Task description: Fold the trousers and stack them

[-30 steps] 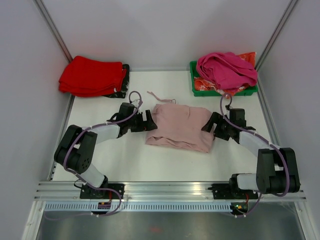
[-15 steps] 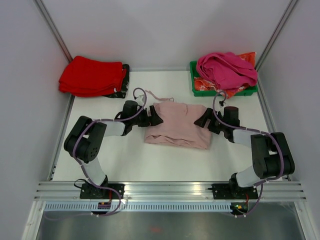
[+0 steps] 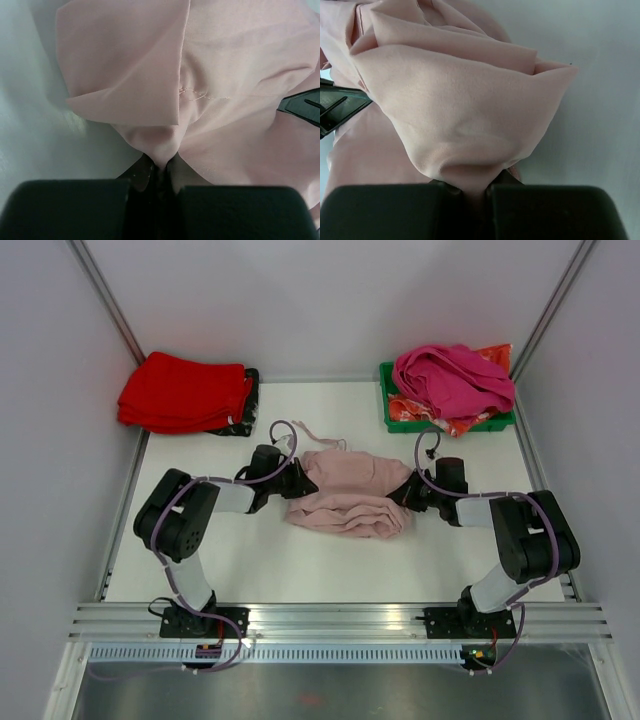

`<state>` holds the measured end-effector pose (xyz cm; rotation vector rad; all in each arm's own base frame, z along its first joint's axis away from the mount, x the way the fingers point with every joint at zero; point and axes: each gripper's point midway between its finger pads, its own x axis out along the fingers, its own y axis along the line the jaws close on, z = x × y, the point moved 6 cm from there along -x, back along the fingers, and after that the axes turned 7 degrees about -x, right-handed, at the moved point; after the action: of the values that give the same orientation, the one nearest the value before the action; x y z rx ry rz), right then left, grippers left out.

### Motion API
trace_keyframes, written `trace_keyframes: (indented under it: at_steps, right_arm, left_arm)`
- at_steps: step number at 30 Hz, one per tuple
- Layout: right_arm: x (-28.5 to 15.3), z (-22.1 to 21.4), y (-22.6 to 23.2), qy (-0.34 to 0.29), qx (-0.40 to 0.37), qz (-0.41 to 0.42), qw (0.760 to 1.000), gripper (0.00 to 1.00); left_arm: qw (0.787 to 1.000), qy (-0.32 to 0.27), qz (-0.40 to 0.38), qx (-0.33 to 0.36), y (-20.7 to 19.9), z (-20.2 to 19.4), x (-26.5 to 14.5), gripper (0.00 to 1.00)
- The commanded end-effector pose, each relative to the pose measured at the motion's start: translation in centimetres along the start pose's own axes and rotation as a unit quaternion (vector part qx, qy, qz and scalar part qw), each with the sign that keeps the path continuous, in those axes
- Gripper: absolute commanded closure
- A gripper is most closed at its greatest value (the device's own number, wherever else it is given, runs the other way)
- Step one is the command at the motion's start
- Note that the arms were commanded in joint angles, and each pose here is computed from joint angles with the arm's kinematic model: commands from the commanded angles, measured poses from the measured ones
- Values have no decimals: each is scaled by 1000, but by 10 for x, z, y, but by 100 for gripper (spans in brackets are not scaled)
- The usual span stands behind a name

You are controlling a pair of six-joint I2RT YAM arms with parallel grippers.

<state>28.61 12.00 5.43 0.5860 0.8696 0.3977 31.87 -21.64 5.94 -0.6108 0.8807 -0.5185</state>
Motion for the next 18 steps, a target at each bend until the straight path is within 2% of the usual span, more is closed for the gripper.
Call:
trace_keyframes:
  at_steps: [1, 5, 11, 14, 18]
  right_arm:
    - [3, -7, 6, 35, 13, 8, 999, 100]
    - [-2, 36, 40, -20, -11, 43, 999, 100]
    - [-10, 100, 115, -106, -73, 109, 986, 100]
    - [-3, 126, 151, -145, -79, 160, 973, 100]
    - [34, 156, 189, -152, -93, 198, 964, 100]
  left_arm:
    - [999, -6, 41, 8, 3, 7, -5, 98]
    - [996, -63, 49, 48, -21, 50, -25, 98]
    - [977, -191, 45, 83, -48, 132, -86, 98]
    - [963, -243, 61, 98, -44, 175, -119, 98]
    - [943, -296, 111, 104, -23, 229, -159, 98]
